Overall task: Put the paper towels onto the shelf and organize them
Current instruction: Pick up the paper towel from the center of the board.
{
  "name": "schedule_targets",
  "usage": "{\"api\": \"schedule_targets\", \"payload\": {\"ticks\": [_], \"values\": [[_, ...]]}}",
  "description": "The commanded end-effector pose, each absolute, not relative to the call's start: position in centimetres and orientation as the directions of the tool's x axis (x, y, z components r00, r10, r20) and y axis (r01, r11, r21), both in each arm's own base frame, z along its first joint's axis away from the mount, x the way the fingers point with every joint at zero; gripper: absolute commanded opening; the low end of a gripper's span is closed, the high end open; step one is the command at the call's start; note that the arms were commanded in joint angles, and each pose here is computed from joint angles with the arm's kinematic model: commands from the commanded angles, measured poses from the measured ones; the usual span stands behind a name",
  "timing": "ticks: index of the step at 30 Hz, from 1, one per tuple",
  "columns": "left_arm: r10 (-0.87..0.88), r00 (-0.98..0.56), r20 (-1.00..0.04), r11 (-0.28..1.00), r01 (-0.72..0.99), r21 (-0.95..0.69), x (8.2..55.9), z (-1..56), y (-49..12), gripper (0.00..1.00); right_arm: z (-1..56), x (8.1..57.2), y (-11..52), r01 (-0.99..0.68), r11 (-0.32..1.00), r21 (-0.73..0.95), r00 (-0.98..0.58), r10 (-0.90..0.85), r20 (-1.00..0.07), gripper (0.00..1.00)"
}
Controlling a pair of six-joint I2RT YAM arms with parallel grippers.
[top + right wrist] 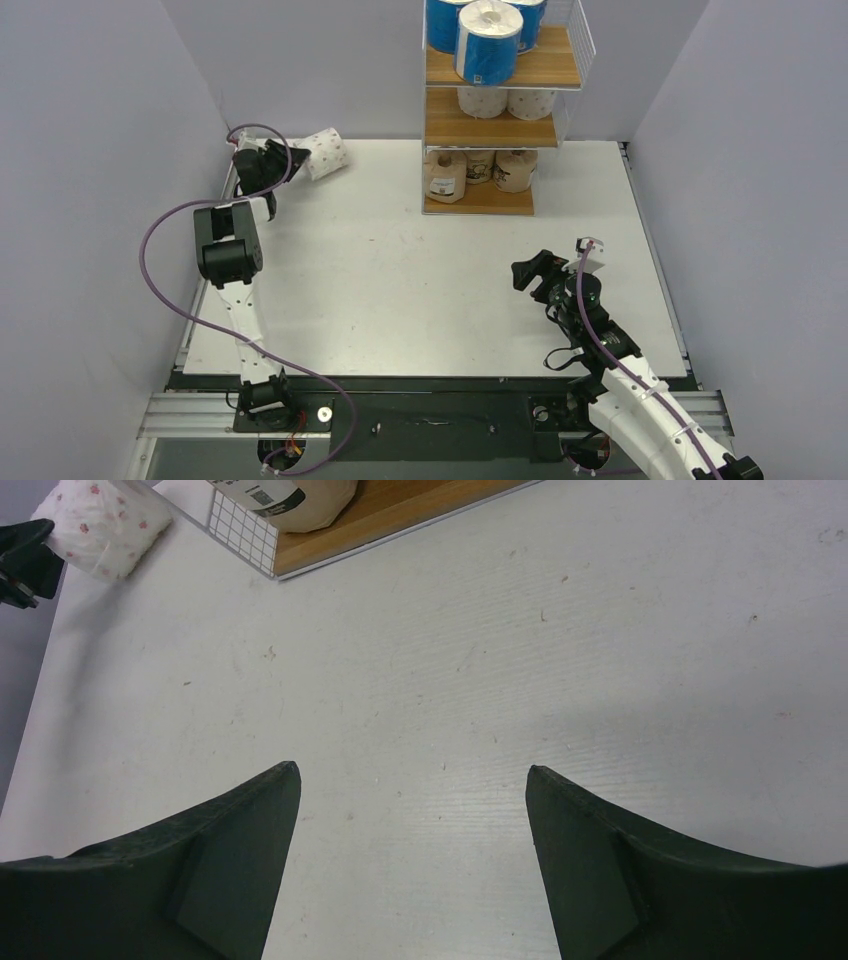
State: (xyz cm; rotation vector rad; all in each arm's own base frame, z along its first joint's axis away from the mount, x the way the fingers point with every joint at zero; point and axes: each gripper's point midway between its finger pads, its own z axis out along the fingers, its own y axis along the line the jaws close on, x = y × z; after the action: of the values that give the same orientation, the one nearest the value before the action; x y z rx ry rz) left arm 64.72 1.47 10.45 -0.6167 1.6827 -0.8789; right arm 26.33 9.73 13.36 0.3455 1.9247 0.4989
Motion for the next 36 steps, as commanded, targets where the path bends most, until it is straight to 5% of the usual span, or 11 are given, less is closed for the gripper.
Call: {"api": "schedule_targets", "payload": {"ticks": [1,19,27,36], "values": [[-0.759,-0.159,-0.632,0.596,0.222,-0.772,63.5,20.6,1.1,0.23,14.7,26.8,9.6,-0.011,0.867,0.498,-0.346,0.464,-0.815,0.78],[-0.678,-0.241,-0.694,0.649,0.247,-0.720,52.5,28.7,-7.1,0.13,16.3,26.4,10.0,-0.057,0.846,0.530,-0.316,0.488,-0.814,0.78],[-0.415,-0.257,-0.873,0.814,0.324,-0.482,42.3,32.4,-15.8,0.13,16.9,26.1,10.1,-0.065,0.843,0.534,-0.319,0.490,-0.812,0.78],[-0.125,-0.278,-0.952,0.882,0.408,-0.235,30.9,31.6,-20.6,0.12,17.5,25.6,10.0,-0.071,0.840,0.538,-0.309,0.494,-0.813,0.79]]}}
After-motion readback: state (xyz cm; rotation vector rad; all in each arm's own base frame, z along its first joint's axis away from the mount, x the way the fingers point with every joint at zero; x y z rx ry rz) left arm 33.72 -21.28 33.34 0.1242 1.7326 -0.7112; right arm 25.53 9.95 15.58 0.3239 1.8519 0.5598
